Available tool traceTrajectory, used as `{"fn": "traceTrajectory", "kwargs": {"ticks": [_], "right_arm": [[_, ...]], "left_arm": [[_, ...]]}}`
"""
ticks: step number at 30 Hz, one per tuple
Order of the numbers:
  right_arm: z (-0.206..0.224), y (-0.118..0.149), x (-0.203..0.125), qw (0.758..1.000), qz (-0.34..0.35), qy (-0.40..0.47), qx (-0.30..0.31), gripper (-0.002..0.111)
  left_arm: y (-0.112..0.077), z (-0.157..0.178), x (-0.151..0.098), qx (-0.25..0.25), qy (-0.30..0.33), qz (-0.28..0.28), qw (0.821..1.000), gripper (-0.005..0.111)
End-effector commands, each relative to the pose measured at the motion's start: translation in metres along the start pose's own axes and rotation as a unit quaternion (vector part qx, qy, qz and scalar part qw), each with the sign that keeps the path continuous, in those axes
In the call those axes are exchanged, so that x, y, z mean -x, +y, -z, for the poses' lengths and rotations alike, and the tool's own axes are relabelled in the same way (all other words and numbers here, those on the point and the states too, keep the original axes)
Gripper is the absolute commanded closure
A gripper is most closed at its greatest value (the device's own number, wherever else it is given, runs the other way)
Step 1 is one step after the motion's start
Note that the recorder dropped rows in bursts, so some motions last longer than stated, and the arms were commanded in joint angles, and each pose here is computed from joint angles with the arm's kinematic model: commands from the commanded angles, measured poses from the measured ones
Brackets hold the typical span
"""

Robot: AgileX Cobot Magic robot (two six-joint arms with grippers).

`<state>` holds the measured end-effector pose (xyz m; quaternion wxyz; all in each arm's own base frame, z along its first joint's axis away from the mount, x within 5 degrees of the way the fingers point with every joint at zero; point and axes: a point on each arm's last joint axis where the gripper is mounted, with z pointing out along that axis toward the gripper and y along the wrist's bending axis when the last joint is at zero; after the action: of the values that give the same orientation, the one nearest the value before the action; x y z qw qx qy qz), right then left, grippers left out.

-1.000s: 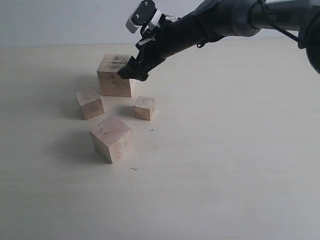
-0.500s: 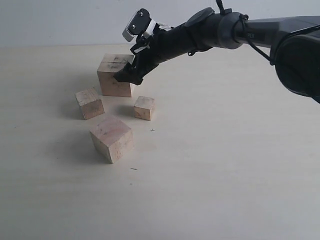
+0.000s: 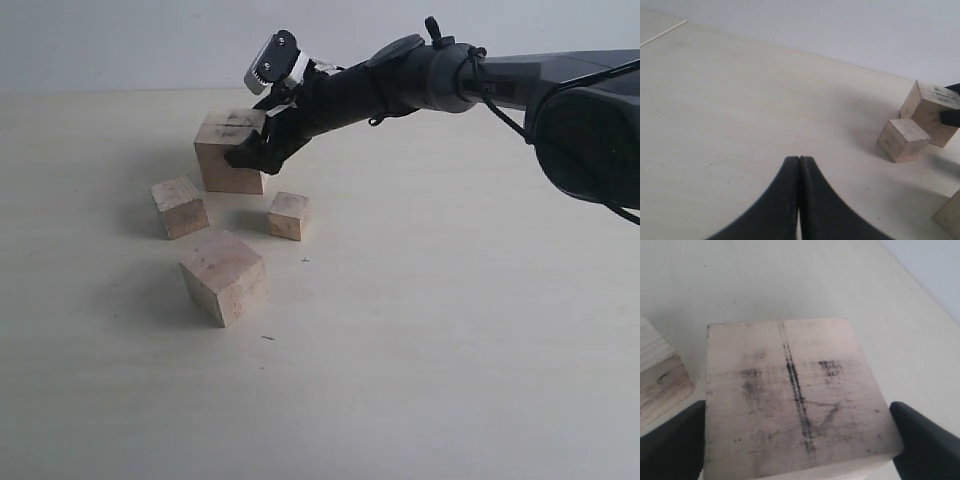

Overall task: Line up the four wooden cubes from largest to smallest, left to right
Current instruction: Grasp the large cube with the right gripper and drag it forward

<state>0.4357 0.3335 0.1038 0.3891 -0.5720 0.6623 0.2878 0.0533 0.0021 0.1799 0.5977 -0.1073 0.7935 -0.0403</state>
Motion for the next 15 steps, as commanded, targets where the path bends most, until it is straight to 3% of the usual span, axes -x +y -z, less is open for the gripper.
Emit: {"fn": "traceTrajectory", "kwargs": {"ticks": [1,4,7,9,15], "right_arm": [[0.002,0.008,0.005,0.999,0.003,-0.015,0.046,0.059],[0.002,0.013,0.005,0.997,0.008,-0.014,0.075,0.086],[0.004,0.016,0.005,0.996,-0.008,-0.006,0.094,0.103],[0.005,0.018,0.005,0.995,-0.011,0.003,0.102,0.108],[0.018,0.028,0.004,0.982,0.062,0.062,0.166,0.108]], "left_arm": [[0.0,0.0,0.0,0.0,-0.004,-0.001,1.0,0.107],[0.0,0.0,0.0,0.0,-0.004,-0.001,1.0,0.107],[0.0,0.0,0.0,0.0,-0.004,-0.001,1.0,0.107],[0.0,0.0,0.0,0.0,-0.004,-0.001,1.0,0.107],[0.0,0.0,0.0,0.0,-0.004,-0.001,1.0,0.107]]}}
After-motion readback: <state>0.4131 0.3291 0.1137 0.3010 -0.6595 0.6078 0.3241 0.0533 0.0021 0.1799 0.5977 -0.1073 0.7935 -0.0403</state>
